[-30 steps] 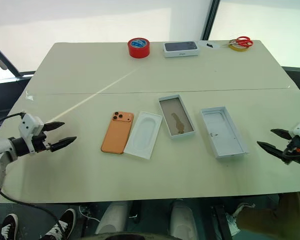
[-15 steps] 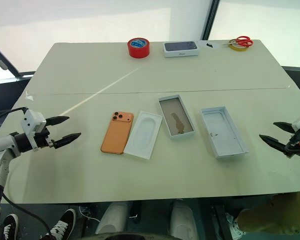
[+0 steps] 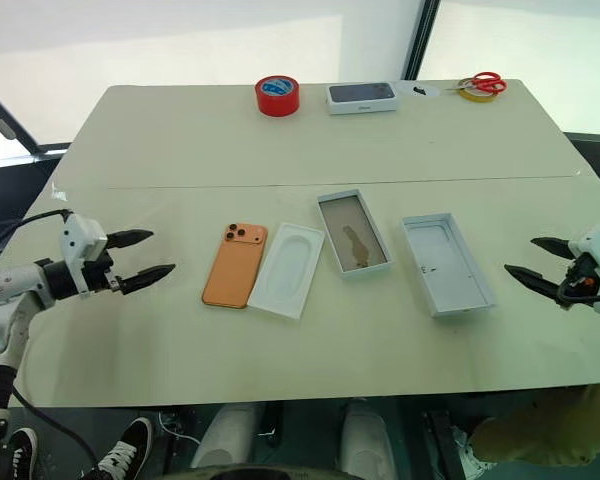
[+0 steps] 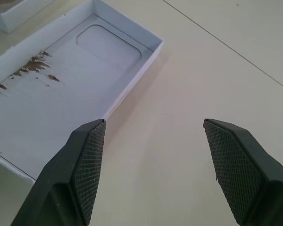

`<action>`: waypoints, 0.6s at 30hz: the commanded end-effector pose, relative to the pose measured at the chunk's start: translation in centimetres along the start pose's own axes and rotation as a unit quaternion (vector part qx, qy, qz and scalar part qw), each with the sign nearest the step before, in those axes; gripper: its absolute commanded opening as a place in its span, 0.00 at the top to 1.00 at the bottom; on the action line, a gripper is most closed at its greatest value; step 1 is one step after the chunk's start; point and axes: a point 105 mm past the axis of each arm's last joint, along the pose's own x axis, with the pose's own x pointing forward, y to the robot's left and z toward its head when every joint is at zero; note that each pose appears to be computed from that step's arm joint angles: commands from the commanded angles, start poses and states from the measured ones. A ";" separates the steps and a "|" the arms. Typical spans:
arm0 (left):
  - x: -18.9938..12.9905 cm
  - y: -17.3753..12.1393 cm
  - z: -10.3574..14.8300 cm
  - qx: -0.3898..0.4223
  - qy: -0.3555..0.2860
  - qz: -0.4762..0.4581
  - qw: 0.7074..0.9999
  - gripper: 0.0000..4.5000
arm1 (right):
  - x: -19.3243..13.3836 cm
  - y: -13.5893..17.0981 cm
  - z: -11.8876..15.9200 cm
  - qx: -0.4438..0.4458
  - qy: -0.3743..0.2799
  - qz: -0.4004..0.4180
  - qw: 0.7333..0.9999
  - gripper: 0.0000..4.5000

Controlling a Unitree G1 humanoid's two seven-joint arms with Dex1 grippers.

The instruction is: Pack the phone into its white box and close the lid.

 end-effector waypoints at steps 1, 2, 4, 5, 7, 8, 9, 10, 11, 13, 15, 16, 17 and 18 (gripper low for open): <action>0.9 -0.5 1.8 -0.049 -0.005 -0.017 0.999 0.00 | 1.5 1.8 3.0 -0.018 -0.044 0.040 0.998 0.23; 1.4 -0.8 2.3 -0.078 -0.012 -0.034 0.996 0.00 | 2.2 2.8 3.8 -0.020 -0.057 0.059 0.996 0.23; 2.7 -1.0 3.3 -0.102 -0.021 -0.039 0.994 0.00 | 3.6 4.7 5.4 -0.027 -0.078 0.090 0.993 0.23; 3.3 -1.0 3.6 -0.100 -0.020 -0.034 0.994 0.00 | 4.0 5.4 6.0 -0.028 -0.085 0.101 0.991 0.23; 5.2 -2.2 3.4 -0.100 0.010 -0.042 0.994 0.00 | 5.3 7.6 7.7 -0.033 -0.106 0.137 0.984 0.23; 6.1 -2.8 3.4 -0.113 0.022 -0.045 0.992 0.00 | 5.8 8.8 8.6 -0.034 -0.118 0.158 0.980 0.23; 6.9 -3.3 3.5 -0.132 0.028 -0.046 0.990 0.00 | 6.2 9.9 9.3 -0.036 -0.128 0.177 0.975 0.23; 7.6 -3.7 3.7 -0.166 0.028 -0.048 0.985 0.00 | 6.5 10.9 10.0 -0.034 -0.137 0.192 0.971 0.23; 8.3 -4.4 4.1 -0.193 0.024 -0.056 0.979 0.00 | 6.9 11.7 10.5 -0.035 -0.144 0.202 0.968 0.23; 9.2 -6.0 4.7 -0.226 0.028 -0.082 0.970 0.00 | 7.2 12.7 11.0 -0.035 -0.151 0.214 0.965 0.23; 10.7 -7.8 4.9 -0.216 0.035 -0.089 0.972 0.00 | 7.7 13.2 11.4 -0.028 -0.160 0.215 0.963 0.23; 11.2 -8.6 4.7 -0.220 0.050 -0.097 0.969 0.00 | 7.8 13.2 11.4 -0.025 -0.160 0.214 0.963 0.23; 11.5 -9.2 4.7 -0.220 0.054 -0.100 0.969 0.00 | 7.9 13.2 11.3 -0.022 -0.160 0.212 0.964 0.23; 11.6 -9.6 4.4 -0.229 0.071 -0.105 0.965 0.00 | 7.8 13.1 11.2 -0.021 -0.158 0.210 0.965 0.23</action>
